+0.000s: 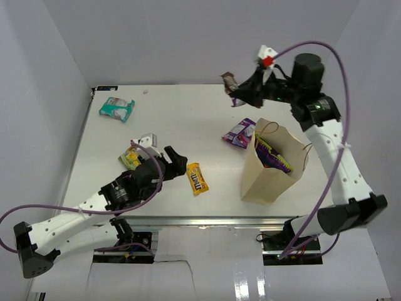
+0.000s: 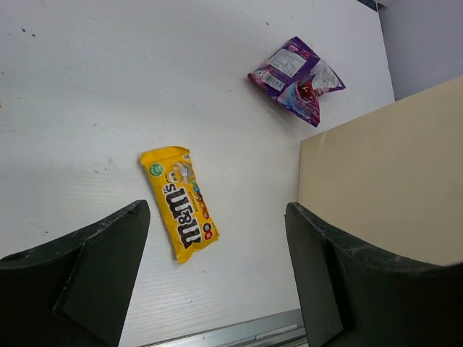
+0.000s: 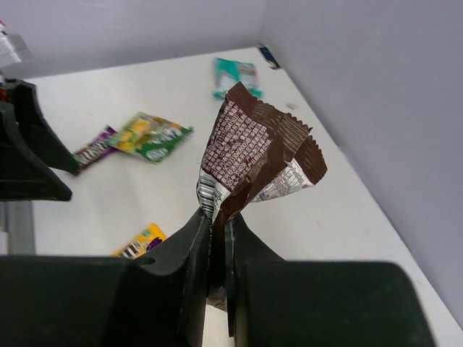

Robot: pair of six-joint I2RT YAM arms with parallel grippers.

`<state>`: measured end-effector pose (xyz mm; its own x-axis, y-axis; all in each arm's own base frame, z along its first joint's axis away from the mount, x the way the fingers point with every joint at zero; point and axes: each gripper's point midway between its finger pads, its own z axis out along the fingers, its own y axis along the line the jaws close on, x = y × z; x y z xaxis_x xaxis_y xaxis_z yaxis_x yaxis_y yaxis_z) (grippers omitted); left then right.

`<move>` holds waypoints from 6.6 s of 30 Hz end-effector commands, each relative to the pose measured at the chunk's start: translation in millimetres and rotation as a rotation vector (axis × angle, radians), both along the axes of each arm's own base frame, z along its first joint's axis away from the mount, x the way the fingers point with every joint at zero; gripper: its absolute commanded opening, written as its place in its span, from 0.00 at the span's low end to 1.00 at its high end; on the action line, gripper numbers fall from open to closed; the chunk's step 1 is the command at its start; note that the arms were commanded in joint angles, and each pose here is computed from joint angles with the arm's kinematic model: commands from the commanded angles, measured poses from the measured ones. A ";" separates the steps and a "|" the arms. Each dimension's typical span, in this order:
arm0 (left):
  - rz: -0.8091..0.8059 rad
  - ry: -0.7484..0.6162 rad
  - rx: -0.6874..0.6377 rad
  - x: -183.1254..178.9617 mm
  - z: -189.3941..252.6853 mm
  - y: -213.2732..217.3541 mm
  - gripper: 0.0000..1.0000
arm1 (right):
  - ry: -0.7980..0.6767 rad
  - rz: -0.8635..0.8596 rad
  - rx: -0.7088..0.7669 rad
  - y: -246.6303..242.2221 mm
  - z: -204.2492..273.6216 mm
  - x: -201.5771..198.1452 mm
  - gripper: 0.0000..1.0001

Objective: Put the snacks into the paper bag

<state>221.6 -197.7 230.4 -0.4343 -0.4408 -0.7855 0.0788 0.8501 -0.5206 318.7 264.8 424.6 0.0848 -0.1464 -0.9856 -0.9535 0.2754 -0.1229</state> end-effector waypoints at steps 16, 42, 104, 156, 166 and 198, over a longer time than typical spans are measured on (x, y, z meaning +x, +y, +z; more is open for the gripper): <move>0.027 0.427 -0.037 24.2 -80.8 -32.5 0.87 | -0.102 -0.816 -0.087 -182.5 -39.1 -51.8 0.08; 0.012 0.674 0.201 34.9 -178.6 -52.8 0.84 | 0.019 -0.689 -0.181 -169.8 -97.4 -79.5 0.89; -0.901 -0.535 -0.123 -2.7 247.7 -231.9 0.78 | -0.031 -0.788 0.027 -172.7 6.5 50.7 0.98; -0.101 -0.044 0.079 26.9 20.9 -3.8 0.98 | 1.389 -0.933 -0.219 -103.3 -375.9 136.1 0.69; -0.066 -0.038 0.011 15.7 22.5 9.1 0.98 | 1.174 -0.876 -0.119 -115.0 -329.9 175.7 0.08; 0.186 0.193 -0.123 -13.9 -38.3 56.3 0.98 | -0.179 -0.450 0.009 -193.6 41.8 -18.7 0.08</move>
<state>213.6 -166.1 200.6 -0.5025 -0.5330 -0.6807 -0.0252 0.7961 -0.6047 324.5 72.4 466.3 0.0685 -0.1086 -0.9917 -0.7003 0.7028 -0.1254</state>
